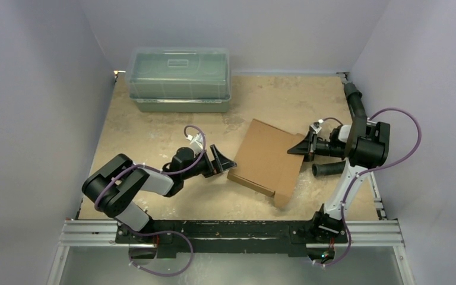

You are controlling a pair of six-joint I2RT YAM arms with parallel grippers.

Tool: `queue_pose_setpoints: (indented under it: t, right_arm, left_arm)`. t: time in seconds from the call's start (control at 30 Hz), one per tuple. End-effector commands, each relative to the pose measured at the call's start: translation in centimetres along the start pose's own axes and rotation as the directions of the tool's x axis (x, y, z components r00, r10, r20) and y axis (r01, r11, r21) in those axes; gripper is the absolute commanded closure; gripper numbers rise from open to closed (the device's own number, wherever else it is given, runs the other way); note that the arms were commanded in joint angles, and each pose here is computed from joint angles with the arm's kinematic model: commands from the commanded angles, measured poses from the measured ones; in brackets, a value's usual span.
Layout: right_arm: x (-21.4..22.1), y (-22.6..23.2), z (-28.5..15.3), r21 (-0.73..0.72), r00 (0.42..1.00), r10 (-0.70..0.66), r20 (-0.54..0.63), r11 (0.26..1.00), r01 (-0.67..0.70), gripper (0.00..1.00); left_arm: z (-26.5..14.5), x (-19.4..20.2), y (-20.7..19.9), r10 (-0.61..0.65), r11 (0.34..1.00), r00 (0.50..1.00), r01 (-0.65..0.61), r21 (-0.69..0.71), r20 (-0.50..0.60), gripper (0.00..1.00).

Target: Fold the paper box

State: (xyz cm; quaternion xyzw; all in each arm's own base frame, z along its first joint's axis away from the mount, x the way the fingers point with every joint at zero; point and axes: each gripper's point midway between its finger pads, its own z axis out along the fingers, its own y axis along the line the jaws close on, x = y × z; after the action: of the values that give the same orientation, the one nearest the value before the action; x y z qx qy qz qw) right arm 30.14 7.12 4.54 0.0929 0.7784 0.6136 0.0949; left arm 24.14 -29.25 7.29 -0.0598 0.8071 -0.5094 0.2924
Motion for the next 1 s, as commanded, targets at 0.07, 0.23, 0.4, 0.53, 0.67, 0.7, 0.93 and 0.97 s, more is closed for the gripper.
queue_pose_setpoints:
  t: [0.07, 0.23, 0.4, 0.53, 0.67, 0.7, 0.93, 0.97]
  right_arm:
    - [0.3, -1.7, -0.5, 0.049, 0.998, -0.058, -0.025, 0.997, 0.059, 0.67]
    - [0.4, -1.8, -0.5, 0.049, 0.998, -0.054, -0.026, 0.997, 0.056, 0.67]
    - [0.5, -1.8, -0.5, 0.045, 0.998, -0.054, -0.029, 0.997, 0.055, 0.69]
    - [0.5, -1.9, -0.5, 0.042, 0.998, -0.051, -0.028, 0.998, 0.052, 0.69]
    - [0.6, -1.9, -0.5, 0.034, 0.999, -0.044, -0.030, 0.998, 0.045, 0.69]
    - [0.6, -1.9, -0.4, 0.030, 0.998, -0.046, -0.031, 0.998, 0.047, 0.69]
    - [0.6, -1.7, -0.5, 0.022, 0.998, -0.052, -0.032, 0.998, 0.053, 0.69]
    - [0.6, -1.7, -0.5, 0.021, 0.998, -0.050, -0.032, 0.998, 0.051, 0.69]
  left_arm:
    - [0.9, -0.3, -1.3, 0.003, 0.998, 1.000, -0.003, 0.058, -0.002, 0.02]
    - [1.3, -0.2, -1.7, 0.002, 0.997, 1.000, -0.001, 0.078, -0.017, 0.02]
    - [1.8, 0.0, -2.4, -0.018, 0.992, 0.999, 0.022, 0.126, -0.030, 0.02]
    - [1.9, 0.5, -2.3, -0.042, 0.989, 0.998, 0.047, 0.138, -0.041, 0.03]
    - [2.1, 0.8, -2.4, -0.065, 0.986, 0.997, 0.072, 0.150, -0.049, 0.03]
    - [2.2, 0.9, -2.6, -0.070, 0.984, 0.996, 0.077, 0.159, -0.053, 0.03]
    - [2.7, 1.9, -3.5, -0.115, 0.969, 0.990, 0.129, 0.210, -0.076, 0.04]
    - [2.7, 2.1, -3.5, -0.122, 0.967, 0.989, 0.137, 0.215, -0.078, 0.04]
